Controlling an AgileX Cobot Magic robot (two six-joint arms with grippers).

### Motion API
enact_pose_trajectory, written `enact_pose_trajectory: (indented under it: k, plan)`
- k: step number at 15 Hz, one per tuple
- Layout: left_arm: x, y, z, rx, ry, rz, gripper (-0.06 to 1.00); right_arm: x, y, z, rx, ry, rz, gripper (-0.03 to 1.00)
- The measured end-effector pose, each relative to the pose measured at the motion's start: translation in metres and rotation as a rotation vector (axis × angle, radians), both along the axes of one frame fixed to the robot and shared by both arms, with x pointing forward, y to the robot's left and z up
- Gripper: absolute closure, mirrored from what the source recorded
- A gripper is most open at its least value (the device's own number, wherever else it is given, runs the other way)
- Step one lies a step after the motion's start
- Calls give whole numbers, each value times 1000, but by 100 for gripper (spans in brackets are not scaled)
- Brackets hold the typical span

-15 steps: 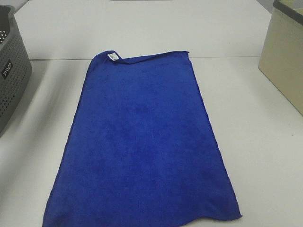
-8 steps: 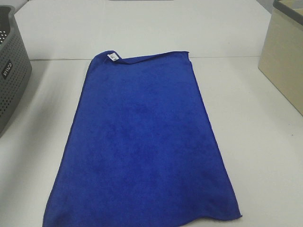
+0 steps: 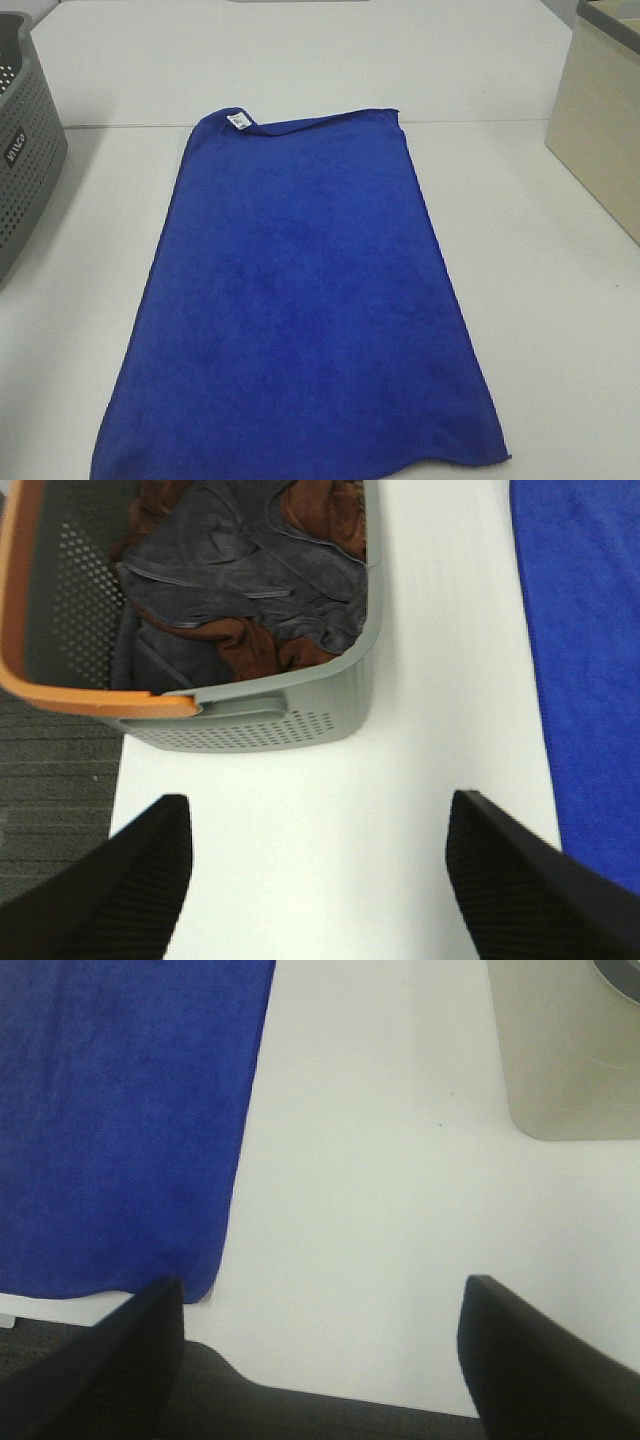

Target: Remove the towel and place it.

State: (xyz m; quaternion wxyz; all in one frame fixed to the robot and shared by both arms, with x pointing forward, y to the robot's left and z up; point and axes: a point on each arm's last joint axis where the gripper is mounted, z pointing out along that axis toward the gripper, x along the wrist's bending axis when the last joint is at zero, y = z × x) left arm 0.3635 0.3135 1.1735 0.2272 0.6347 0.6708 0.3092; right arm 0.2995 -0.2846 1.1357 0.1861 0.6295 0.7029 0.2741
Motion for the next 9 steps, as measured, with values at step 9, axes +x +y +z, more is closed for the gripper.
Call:
enact_pose_trajectory:
  k: [9]
  plan:
    - [-149, 0, -84, 61, -345, -18, 26, -89, -4, -77, -3, -261, 12, 22]
